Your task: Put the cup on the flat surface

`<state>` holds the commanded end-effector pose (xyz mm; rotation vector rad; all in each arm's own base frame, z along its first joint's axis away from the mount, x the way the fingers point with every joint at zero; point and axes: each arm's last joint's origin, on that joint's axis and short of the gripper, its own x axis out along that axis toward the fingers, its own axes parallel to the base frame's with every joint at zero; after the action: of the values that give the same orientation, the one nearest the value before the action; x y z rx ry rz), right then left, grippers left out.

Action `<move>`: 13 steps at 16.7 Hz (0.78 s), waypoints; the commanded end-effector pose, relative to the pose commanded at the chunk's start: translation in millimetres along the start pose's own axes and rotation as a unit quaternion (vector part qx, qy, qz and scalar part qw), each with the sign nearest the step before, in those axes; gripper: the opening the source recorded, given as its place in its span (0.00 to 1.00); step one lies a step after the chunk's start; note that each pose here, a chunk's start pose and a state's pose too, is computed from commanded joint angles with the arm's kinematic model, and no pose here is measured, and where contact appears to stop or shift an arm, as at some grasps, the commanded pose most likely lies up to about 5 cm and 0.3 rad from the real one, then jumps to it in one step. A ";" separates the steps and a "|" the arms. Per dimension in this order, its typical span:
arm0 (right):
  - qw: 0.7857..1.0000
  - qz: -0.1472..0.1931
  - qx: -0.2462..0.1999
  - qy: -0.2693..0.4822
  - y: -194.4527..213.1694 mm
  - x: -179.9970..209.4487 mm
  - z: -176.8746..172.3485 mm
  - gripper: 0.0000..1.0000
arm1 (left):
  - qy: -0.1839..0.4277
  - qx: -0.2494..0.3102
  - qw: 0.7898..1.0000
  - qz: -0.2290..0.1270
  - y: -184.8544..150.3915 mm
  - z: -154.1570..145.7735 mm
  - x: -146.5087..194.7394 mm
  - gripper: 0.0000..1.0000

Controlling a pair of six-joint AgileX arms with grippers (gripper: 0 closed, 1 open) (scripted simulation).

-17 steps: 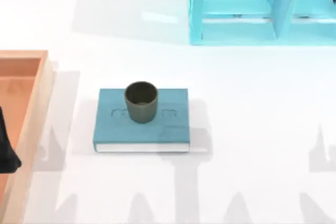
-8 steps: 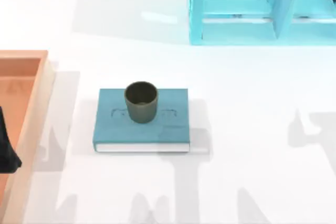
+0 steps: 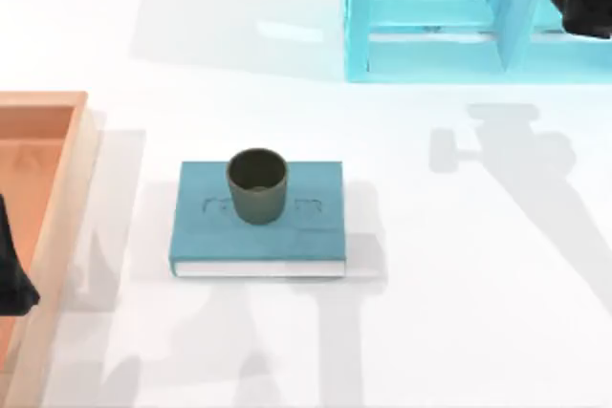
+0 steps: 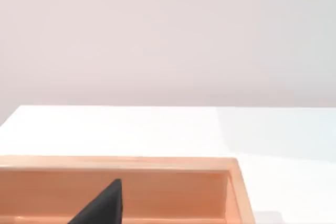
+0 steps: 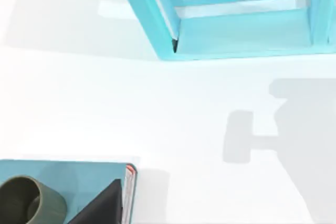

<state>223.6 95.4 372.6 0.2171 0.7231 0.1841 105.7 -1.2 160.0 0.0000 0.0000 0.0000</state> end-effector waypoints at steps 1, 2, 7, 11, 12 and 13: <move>1.000 -0.002 0.004 0.030 16.2 11.2 12.9 1.00 | 0.000 0.000 1.000 0.000 0.0 0.0 0.0 1.00; 0.998 -0.006 0.007 0.059 33.0 23.8 23.6 1.00 | 0.000 0.000 1.000 0.000 0.0 0.0 0.0 1.00; 0.981 -0.044 0.008 0.188 118.4 97.4 38.0 1.00 | 0.000 0.000 1.000 0.000 0.0 0.0 0.0 1.00; 0.962 -0.085 -0.001 0.258 172.1 149.2 11.6 1.00 | 0.000 0.000 1.000 0.000 0.0 0.0 0.0 1.00; 0.958 -0.095 -0.004 0.271 182.0 159.4 2.7 1.00 | 0.000 0.000 1.000 0.000 0.0 0.0 0.0 1.00; 0.954 -0.105 -0.007 0.282 190.4 168.2 -6.1 1.00 | 0.000 0.000 1.000 0.000 0.0 0.0 0.0 1.00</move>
<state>325.7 319.8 310.9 0.0693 1.3062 0.0454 105.7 -1.2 160.0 0.0000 0.0000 0.0000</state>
